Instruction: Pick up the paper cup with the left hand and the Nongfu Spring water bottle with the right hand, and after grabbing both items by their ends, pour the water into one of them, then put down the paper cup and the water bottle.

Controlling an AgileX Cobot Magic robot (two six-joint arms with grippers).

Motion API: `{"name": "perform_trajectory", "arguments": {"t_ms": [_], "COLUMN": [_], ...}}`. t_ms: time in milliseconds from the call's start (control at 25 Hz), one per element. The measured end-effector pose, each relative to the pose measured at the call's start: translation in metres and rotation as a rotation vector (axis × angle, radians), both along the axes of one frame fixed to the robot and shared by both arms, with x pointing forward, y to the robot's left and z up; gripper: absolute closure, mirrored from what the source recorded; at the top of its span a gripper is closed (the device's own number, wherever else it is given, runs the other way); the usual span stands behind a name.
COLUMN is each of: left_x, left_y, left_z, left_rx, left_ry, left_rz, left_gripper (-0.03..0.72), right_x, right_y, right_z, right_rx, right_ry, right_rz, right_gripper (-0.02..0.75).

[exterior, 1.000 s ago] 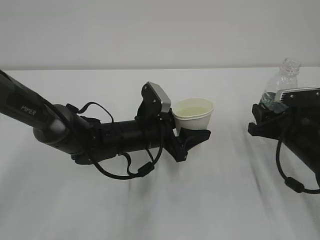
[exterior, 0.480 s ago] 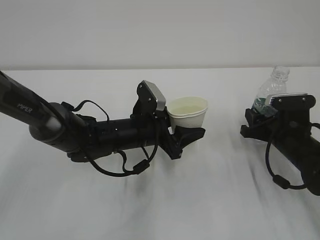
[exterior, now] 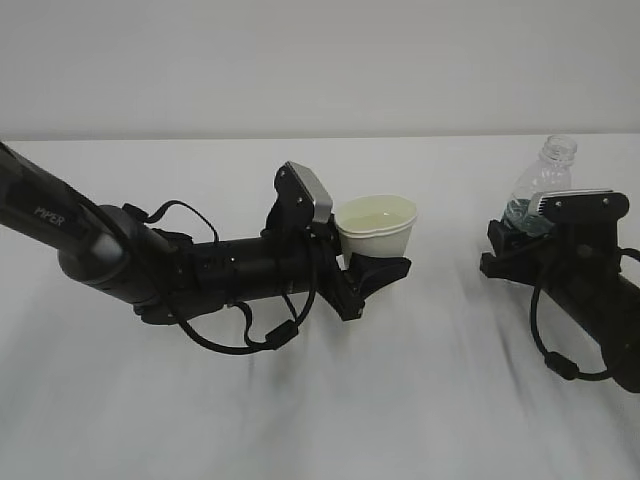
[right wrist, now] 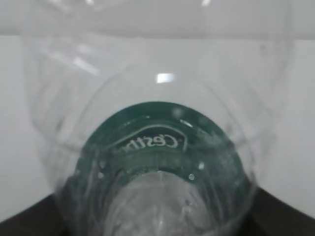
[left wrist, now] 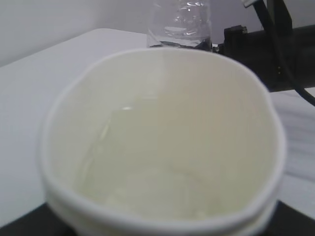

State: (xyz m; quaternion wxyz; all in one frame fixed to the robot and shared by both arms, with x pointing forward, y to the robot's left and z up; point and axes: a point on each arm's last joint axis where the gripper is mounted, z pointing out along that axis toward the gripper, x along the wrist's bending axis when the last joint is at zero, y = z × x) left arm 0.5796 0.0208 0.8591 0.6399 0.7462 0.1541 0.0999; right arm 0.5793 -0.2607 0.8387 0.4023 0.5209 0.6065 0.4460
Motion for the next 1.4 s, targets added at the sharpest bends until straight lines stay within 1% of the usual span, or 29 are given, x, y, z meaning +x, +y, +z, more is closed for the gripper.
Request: {"name": "perform_trajectory", "arguments": {"t_ms": [240, 440, 560, 920, 1160, 1400], "left_x": [0.0, 0.0, 0.0, -0.001, -0.001, -0.001], "left_y": [0.0, 0.0, 0.0, 0.0, 0.0, 0.0], "left_z": [0.0, 0.0, 0.0, 0.0, 0.0, 0.0], "left_rx": [0.001, 0.002, 0.002, 0.006, 0.006, 0.003], "left_ry": [0.0, -0.002, -0.002, -0.003, -0.003, -0.002], "left_rz": [-0.001, -0.005, -0.005, -0.011, -0.011, -0.007], "left_gripper": [0.253, 0.255, 0.256, 0.256, 0.256, 0.256], "right_x": [0.0, 0.0, 0.0, -0.006, -0.015, -0.035], "right_y": [0.0, 0.0, 0.0, 0.001, 0.0, -0.003], "right_z": [0.0, 0.001, 0.001, 0.001, 0.014, 0.029], "right_rx": [0.0, 0.001, 0.002, 0.0, 0.002, -0.002], "right_ry": [0.0, -0.007, -0.013, 0.001, -0.015, -0.017], "right_rz": [0.0, 0.0, 0.0, 0.013, 0.013, 0.014], "right_gripper": [0.278, 0.204, 0.175, 0.165, 0.152, 0.15]}}
